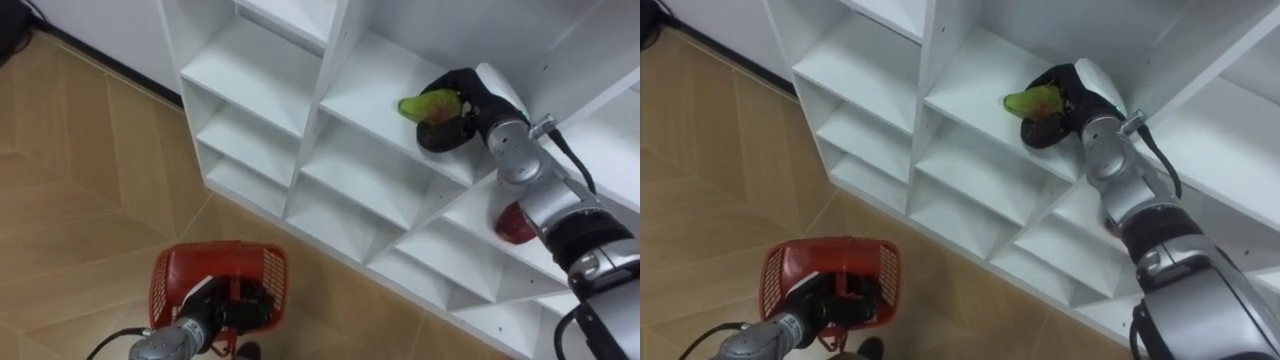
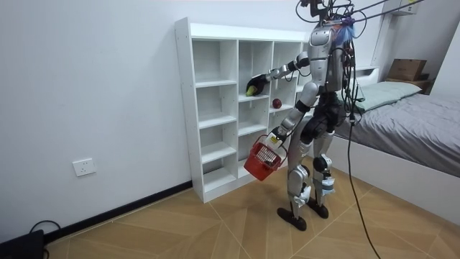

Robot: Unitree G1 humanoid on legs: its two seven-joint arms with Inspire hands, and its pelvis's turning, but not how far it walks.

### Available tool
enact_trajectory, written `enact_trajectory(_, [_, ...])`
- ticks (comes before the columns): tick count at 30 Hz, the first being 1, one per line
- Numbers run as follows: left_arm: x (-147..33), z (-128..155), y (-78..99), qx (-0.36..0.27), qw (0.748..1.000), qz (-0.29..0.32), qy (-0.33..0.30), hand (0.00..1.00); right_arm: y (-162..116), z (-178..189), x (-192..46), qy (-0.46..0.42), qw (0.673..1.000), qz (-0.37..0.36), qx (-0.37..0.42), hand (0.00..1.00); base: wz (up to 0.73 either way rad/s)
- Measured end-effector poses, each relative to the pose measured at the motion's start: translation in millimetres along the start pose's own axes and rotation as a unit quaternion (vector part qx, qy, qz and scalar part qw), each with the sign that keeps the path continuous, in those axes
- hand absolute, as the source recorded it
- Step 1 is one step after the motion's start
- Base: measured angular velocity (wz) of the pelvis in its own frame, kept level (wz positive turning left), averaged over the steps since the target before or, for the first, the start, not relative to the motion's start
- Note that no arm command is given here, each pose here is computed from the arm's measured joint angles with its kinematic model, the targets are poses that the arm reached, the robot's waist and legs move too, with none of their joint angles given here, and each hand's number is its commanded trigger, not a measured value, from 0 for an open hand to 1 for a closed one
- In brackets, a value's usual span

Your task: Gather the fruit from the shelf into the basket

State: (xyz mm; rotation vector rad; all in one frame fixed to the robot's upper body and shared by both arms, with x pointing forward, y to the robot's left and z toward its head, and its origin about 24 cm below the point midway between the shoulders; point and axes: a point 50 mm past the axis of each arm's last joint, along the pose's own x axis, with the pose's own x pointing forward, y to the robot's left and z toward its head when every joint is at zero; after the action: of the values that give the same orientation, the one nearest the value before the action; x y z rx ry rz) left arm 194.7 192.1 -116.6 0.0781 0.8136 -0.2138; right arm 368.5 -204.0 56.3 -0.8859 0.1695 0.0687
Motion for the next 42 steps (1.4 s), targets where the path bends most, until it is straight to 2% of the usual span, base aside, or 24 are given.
enact_trajectory(8, [0.8, 0, -3.7, 0.004, 1.000, -0.006, 0.001, 1.00, 7, 8, -5, -0.030, 0.999, 0.003, 0.013, 1.00, -0.01])
enact_trajectory(14, [2.4, 0, -11.5, -0.002, 1.000, -0.016, -0.002, 1.00, 31, 19, -23, -0.078, 0.995, 0.022, 0.051, 1.00, -0.10])
enact_trajectory(21, [4.7, 2, -19.8, -0.015, 1.000, -0.020, -0.008, 1.00, 63, 29, -44, -0.108, 0.980, 0.085, 0.141, 1.00, -0.12])
enact_trajectory(25, [6.1, 2, -26.6, -0.026, 0.999, -0.027, -0.010, 1.00, 81, 20, -64, -0.108, 0.972, 0.144, 0.152, 1.00, -0.19])
enact_trajectory(28, [7.1, 4, -31.3, -0.048, 0.998, -0.032, -0.017, 1.00, 89, 22, -70, -0.114, 0.966, 0.167, 0.161, 1.00, -0.25])
enact_trajectory(33, [7.6, 10, -34.2, -0.048, 0.998, -0.036, -0.037, 1.00, 91, 31, -75, -0.143, 0.957, 0.171, 0.183, 1.00, -0.14])
enact_trajectory(36, [7.8, 13, -36.6, -0.052, 0.997, -0.041, -0.050, 1.00, 100, 23, -82, -0.128, 0.950, 0.179, 0.221, 1.00, 0.00])
enact_trajectory(42, [8.3, 25, -45.4, -0.059, 0.993, -0.059, -0.080, 1.00, 117, -2, -94, -0.078, 0.946, 0.206, 0.239, 1.00, 0.00])
